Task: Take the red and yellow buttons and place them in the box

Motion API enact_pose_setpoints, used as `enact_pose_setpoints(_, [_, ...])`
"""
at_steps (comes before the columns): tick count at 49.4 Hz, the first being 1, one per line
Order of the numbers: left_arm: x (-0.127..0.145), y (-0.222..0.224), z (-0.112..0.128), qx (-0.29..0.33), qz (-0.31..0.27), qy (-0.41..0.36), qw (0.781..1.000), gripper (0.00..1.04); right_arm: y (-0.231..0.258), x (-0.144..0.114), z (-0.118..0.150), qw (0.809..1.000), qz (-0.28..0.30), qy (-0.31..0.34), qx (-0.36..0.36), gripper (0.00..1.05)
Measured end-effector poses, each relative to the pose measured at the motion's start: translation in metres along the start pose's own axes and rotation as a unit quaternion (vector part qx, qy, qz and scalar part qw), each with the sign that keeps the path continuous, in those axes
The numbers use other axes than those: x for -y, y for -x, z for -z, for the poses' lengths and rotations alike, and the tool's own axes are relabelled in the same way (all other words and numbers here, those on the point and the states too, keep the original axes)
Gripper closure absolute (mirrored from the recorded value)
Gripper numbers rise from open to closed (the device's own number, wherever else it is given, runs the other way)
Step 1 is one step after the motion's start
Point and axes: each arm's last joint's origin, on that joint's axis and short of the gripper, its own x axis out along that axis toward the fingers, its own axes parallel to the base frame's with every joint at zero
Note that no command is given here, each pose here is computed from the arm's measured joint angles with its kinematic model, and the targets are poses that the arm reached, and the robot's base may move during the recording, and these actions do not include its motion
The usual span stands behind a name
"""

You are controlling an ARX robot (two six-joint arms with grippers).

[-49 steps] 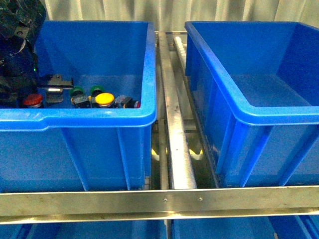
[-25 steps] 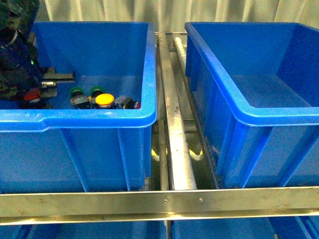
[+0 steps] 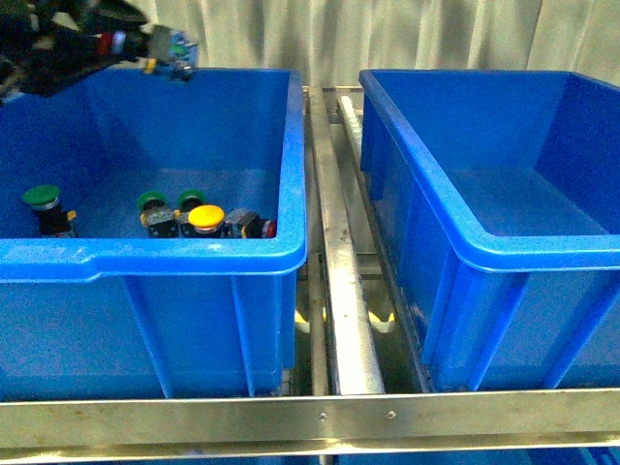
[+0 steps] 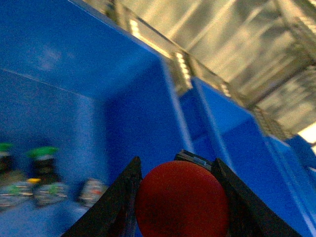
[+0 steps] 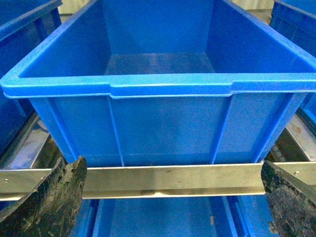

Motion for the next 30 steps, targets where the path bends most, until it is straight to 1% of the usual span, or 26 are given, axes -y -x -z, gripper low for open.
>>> enact_pose_setpoints(2, [0.011,-0.010,0.011,-0.002,0.047,0.024,0.999,0.71,0.000,0.000,0.000,1.000,0.000,0.000,0.000,0.03])
enact_pose_setpoints(4, [0.019,-0.016,0.018,-0.002,0.070,0.031,0.997,0.71,0.000,0.000,0.000,1.000,0.000,0.000,0.000,0.03])
enact_pose_setpoints(6, [0.032,-0.025,0.027,-0.003,0.098,0.045,0.994,0.71,0.000,0.000,0.000,1.000,0.000,0.000,0.000,0.03])
enact_pose_setpoints(7, [0.042,-0.031,0.033,-0.008,0.122,0.050,0.991,0.71,0.000,0.000,0.000,1.000,0.000,0.000,0.000,0.03])
enact_pose_setpoints(12, [0.067,-0.046,0.051,-0.027,0.179,0.066,0.981,0.71,0.000,0.000,0.000,1.000,0.000,0.000,0.000,0.03])
enact_pose_setpoints(17, [0.094,-0.063,0.075,-0.062,0.233,0.078,0.967,0.71,0.000,0.000,0.000,1.000,0.000,0.000,0.000,0.03])
enact_pose_setpoints(21, [0.110,-0.072,0.088,-0.078,0.253,0.084,0.961,0.71,0.000,0.000,0.000,1.000,0.000,0.000,0.000,0.03])
enact_pose_setpoints(25, [0.115,-0.076,0.092,-0.078,0.256,0.092,0.959,0.71,0.000,0.000,0.000,1.000,0.001,0.000,0.000,0.03])
enact_pose_setpoints(27, [0.115,-0.076,0.092,-0.076,0.257,0.093,0.959,0.71,-0.003,0.002,-0.002,0.998,0.051,-0.031,0.004,0.03])
enact_pose_setpoints(29, [0.115,-0.076,0.092,-0.077,0.257,0.094,0.959,0.71,-0.009,0.005,-0.011,0.993,0.089,-0.066,0.030,0.03])
enact_pose_setpoints(30, [0.115,-0.076,0.091,-0.076,0.257,0.093,0.959,0.71,-0.010,0.006,-0.014,0.992,0.094,-0.077,0.037,0.03])
